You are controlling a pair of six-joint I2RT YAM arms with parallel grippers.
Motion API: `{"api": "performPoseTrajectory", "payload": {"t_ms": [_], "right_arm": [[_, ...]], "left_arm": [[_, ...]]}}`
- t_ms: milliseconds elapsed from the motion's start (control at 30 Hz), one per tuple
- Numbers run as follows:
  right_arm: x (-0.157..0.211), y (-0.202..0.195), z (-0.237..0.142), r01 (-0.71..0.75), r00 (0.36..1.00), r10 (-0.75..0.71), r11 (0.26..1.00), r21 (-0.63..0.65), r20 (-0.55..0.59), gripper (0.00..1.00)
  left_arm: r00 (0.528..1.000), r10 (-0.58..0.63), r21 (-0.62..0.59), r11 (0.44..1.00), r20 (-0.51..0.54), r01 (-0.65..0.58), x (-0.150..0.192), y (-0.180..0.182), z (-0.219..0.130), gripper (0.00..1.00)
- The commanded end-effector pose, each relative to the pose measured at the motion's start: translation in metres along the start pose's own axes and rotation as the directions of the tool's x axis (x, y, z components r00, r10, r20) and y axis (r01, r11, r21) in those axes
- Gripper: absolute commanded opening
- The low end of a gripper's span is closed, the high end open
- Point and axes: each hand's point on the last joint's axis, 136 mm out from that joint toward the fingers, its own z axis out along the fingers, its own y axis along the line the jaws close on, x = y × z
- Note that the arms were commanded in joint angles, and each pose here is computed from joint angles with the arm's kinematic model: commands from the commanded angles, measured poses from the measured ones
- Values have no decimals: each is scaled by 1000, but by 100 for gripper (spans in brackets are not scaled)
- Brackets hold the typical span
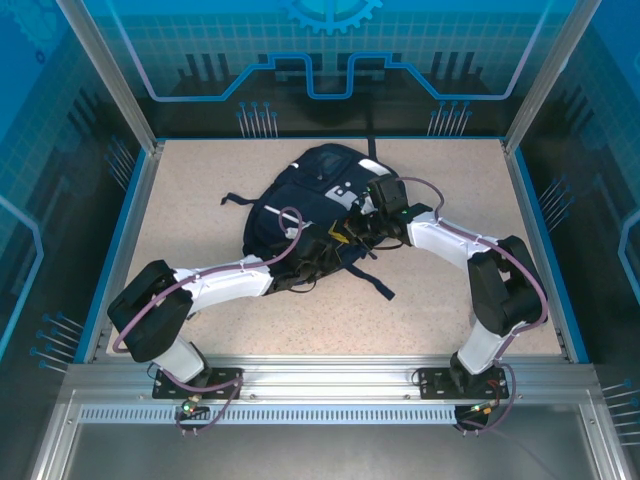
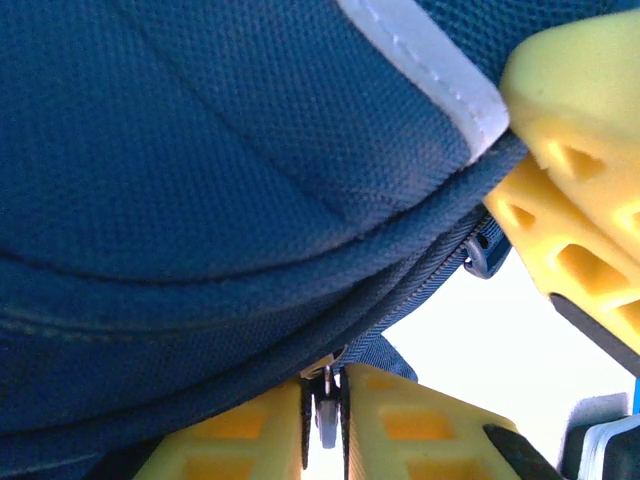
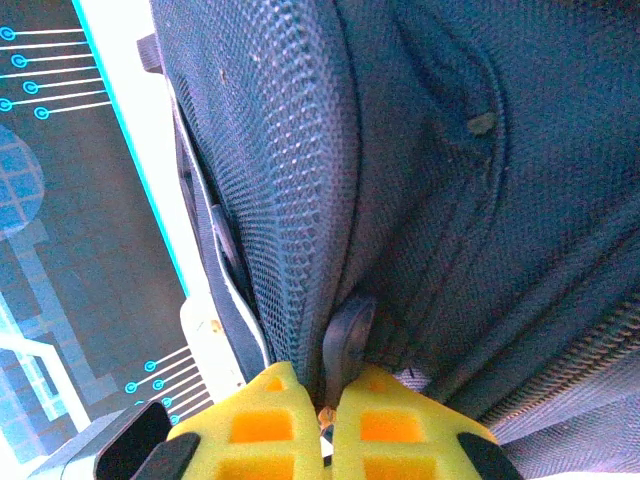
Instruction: Pack the student bag
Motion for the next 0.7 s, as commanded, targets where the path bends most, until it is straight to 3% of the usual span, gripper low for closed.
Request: {"api": "performPoseTrajectory", "payload": {"t_ms": [0,167,367,667], "right_arm": [[2,19,-2,59,998,-59,997,-58,9,0],[-1,13,-4,62,998,-61,998,-29,30,0],[-14,-8,-15,82,991,-91,993,90,100,0],[-28,-31,-32,81,974,-122,975,208,189,0]], "left_arm": [[998,-14,-43,999,61,17,-11,6,2,13],[997,3,-90,996,79,4,-14,15,-4,0],[994,93,-142,986,53,-85,-10,33,-18,0],[987,157,-252,956,18,-147,-12,90,-50,0]]}}
